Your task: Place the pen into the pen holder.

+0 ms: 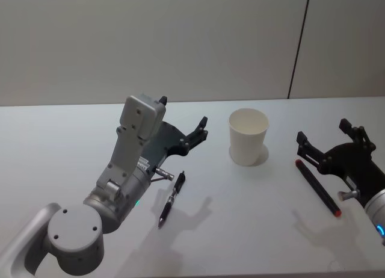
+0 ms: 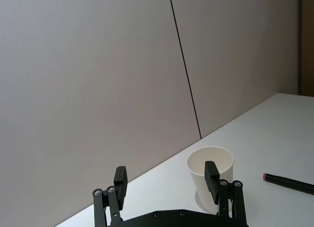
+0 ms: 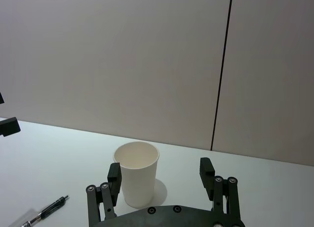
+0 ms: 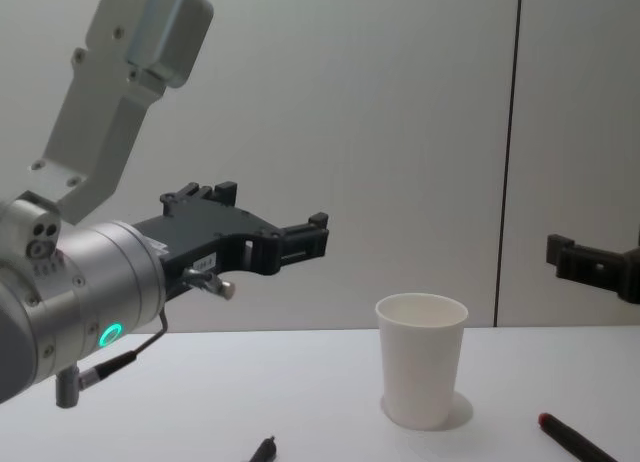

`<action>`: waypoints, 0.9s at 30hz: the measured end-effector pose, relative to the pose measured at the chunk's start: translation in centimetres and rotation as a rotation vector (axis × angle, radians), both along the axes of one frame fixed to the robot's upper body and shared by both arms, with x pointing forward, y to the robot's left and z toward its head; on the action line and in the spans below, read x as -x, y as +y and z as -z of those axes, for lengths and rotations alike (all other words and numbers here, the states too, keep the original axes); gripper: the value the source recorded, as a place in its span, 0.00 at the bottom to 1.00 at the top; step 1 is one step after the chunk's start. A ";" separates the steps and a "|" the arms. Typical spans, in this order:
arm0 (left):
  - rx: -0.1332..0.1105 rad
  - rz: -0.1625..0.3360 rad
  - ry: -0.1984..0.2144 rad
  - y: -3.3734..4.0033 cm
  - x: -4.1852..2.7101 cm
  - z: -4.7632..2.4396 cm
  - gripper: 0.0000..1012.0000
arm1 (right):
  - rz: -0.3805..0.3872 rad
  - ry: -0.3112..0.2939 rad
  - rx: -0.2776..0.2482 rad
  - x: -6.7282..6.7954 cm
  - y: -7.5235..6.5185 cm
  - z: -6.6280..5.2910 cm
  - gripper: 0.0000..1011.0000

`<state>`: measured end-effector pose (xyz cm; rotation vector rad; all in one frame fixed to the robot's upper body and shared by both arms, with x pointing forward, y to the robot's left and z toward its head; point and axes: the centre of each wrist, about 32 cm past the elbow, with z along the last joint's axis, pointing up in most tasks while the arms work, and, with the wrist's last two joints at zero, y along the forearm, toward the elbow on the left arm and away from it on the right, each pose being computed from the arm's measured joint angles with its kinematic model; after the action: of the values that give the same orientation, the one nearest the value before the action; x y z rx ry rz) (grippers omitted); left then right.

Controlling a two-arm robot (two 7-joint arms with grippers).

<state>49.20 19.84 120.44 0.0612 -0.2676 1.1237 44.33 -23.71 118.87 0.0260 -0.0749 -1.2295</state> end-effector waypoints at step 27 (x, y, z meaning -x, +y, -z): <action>0.000 0.000 0.000 0.00 0.00 0.00 0.99 | 0.000 0.000 0.000 0.0 0.0 0.0 0.99</action>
<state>49.20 19.84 120.44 0.0612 -0.2676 1.1237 44.33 -23.71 118.87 0.0260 -0.0749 -1.2295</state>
